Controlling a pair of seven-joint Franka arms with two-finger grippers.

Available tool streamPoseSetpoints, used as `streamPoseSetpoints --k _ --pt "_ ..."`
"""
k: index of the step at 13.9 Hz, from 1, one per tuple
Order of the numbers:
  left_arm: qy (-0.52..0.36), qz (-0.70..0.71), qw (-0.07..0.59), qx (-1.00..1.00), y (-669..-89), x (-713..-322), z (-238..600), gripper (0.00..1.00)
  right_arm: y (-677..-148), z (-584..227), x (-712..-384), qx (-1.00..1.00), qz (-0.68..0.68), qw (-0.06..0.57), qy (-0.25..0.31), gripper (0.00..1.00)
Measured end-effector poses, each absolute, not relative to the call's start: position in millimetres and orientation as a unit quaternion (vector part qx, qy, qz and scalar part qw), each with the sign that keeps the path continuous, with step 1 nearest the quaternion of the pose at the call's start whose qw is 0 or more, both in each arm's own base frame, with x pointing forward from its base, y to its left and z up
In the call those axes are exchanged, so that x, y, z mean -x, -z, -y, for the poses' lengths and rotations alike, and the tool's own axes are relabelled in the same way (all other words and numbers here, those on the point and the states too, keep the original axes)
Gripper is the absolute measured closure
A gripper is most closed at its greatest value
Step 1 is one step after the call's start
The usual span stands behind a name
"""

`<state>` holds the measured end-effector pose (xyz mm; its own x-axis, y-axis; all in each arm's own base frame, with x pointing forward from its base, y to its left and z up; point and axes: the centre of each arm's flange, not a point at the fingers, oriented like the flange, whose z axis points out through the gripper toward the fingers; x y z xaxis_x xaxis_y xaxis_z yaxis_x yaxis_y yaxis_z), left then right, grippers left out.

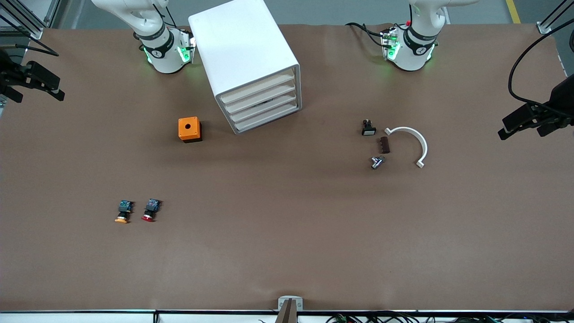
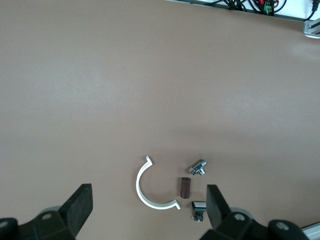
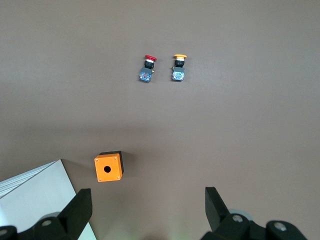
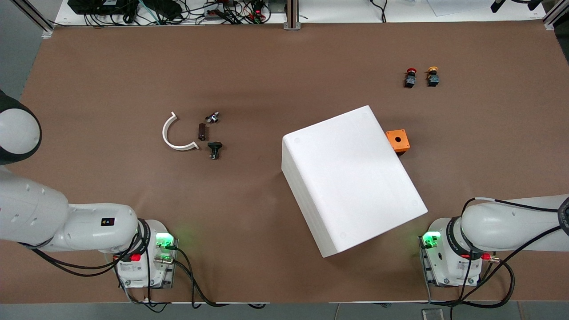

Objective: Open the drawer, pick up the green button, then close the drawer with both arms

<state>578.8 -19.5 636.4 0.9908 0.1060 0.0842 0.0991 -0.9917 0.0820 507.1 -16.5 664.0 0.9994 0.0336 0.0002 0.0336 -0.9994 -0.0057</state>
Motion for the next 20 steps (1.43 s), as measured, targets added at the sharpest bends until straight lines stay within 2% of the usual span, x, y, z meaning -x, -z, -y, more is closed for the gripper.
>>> streamPoseSetpoints --k 2,12,17,20 --pt "-0.031 -0.051 0.043 -0.997 -622 -586 23 0.0 -664 19 -507 1.0 0.015 0.003 0.0 0.0" --pt "0.088 -0.079 0.197 -0.973 -491 -639 57 0.0 -664 17 -507 1.0 -0.01 0.004 0.0 0.0" --pt "0.134 -0.113 0.196 -0.965 -440 -649 80 0.0 -664 16 -507 1.0 -0.01 0.004 0.0 0.0" --pt "0.173 -0.162 0.174 -0.956 -417 -645 128 0.0 -664 17 -507 1.0 0.002 0.004 0.0 0.0"
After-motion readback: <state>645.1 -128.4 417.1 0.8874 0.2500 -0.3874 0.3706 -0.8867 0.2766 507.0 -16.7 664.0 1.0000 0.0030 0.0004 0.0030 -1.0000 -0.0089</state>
